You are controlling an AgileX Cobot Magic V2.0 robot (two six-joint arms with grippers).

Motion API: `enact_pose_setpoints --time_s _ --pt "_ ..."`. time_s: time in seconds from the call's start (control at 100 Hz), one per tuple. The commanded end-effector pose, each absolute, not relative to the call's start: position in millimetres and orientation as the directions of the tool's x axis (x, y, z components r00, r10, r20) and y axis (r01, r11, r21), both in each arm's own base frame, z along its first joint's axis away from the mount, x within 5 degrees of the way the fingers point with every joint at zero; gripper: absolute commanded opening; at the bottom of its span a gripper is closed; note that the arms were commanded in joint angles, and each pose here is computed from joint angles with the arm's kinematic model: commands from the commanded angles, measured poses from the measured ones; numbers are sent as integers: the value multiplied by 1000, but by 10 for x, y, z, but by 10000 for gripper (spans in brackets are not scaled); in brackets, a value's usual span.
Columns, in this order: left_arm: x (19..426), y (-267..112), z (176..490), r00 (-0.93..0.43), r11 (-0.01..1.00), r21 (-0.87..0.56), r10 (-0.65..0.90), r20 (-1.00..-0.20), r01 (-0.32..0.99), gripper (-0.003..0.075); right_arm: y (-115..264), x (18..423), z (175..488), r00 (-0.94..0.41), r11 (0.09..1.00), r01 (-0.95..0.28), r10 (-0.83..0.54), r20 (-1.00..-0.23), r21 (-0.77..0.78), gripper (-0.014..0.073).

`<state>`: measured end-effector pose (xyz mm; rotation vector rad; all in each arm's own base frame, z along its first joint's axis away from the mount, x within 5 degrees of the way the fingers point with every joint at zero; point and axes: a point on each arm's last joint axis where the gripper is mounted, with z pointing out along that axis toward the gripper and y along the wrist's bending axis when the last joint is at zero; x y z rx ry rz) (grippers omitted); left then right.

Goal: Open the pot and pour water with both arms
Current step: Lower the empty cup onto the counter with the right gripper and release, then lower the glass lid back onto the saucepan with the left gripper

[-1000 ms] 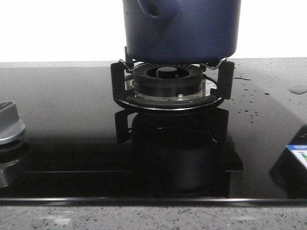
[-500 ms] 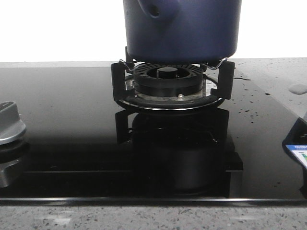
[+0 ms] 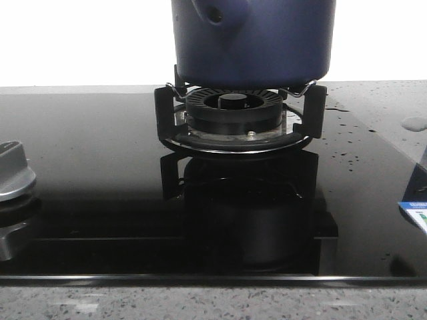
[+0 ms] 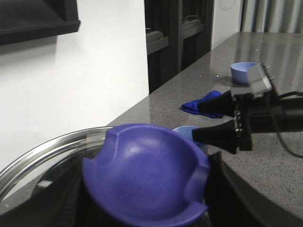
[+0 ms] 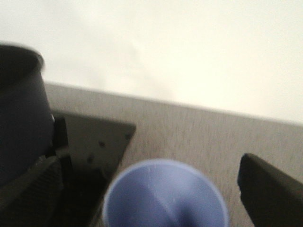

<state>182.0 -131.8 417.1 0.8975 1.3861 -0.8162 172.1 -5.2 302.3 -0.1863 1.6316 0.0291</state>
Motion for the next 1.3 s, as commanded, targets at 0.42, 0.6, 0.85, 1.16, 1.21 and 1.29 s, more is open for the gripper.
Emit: enact_pose_setpoints --time_s 0.42,0.6,0.85,1.16,1.21,1.29 --pt "2679 -2017 4313 -25 311 -45 -66 -997 949 179 4 1023 3517 215 997 -15 -68 -974 -73 62" --pt "2924 -2206 4148 -64 295 -75 -47 -997 952 179 -7 906 3550 244 997 20 -75 -967 -72 -65" --pt "3096 -2287 3923 -120 306 -121 -23 -993 944 179 -25 896 3544 235 997 42 -75 -969 -67 -65" --pt "3145 -2298 3851 -128 317 -123 -4 -992 941 308 -25 896 3544 235 997 42 -75 -969 -67 -65" --pt "3147 -2298 3852 -129 318 -124 -6 -992 940 412 -25 896 3544 235 997 42 -75 -969 -67 -65" --pt "3136 -2282 3883 -123 322 -120 -11 -992 939 510 -25 896 3544 235 997 42 -75 -969 -67 -65"
